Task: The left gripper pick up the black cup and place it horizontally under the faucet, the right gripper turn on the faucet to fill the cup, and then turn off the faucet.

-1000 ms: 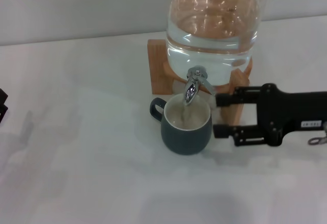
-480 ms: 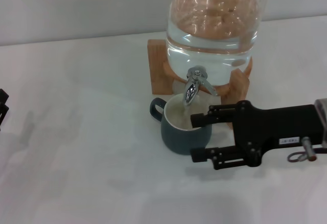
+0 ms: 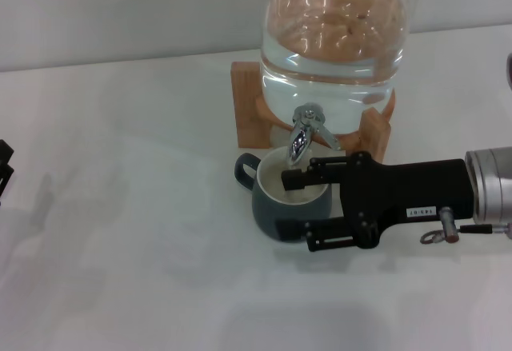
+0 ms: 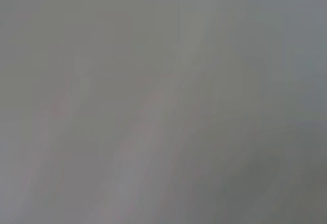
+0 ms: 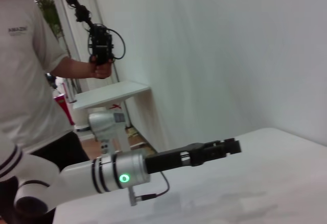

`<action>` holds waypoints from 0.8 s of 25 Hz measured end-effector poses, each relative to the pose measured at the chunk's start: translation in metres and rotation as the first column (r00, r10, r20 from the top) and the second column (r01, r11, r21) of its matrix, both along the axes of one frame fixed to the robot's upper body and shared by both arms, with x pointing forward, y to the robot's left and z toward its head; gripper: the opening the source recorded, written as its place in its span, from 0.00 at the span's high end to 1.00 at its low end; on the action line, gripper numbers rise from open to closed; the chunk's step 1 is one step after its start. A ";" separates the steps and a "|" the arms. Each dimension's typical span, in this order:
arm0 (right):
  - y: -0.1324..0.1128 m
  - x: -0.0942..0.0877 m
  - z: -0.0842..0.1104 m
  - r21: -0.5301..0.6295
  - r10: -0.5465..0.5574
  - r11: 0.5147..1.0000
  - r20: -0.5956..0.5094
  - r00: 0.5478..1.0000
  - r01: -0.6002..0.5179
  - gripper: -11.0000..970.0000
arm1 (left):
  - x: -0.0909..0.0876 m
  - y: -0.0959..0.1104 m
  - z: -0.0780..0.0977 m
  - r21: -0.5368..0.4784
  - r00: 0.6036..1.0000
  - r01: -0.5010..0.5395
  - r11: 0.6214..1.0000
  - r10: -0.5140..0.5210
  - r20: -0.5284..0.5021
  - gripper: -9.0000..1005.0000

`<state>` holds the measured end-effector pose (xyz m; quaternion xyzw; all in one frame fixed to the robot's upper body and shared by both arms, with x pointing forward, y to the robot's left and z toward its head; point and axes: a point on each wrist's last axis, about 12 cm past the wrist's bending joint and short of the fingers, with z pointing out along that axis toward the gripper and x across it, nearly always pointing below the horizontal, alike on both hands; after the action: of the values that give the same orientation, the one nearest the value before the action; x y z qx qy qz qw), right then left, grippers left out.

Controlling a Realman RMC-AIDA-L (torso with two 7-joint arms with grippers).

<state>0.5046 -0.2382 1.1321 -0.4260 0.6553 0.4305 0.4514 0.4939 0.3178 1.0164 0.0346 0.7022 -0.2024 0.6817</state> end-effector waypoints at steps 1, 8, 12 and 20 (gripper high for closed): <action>0.000 0.001 0.000 -0.001 -0.007 1.000 0.000 1.000 0.007 0.25 | 0.000 0.000 0.000 -0.001 1.000 -0.001 1.000 0.001 -0.001 0.40; -0.008 0.006 0.002 0.002 -0.062 0.998 0.006 0.998 0.062 0.25 | -0.001 0.001 0.000 0.001 1.000 -0.002 1.000 0.002 -0.002 0.40; -0.014 0.006 0.004 0.007 -0.081 0.997 0.008 0.997 0.081 0.25 | -0.001 0.002 0.000 0.004 1.000 -0.003 1.000 0.003 -0.002 0.40; -0.018 0.006 0.002 -0.001 -0.089 0.996 0.009 0.996 0.089 0.25 | 0.000 0.002 0.000 0.006 1.000 -0.002 1.000 0.002 0.000 0.40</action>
<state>0.5104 -0.2565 1.1344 -0.3988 0.6719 0.4076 0.4726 0.4940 0.3196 1.0167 0.0358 0.7028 -0.1996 0.6818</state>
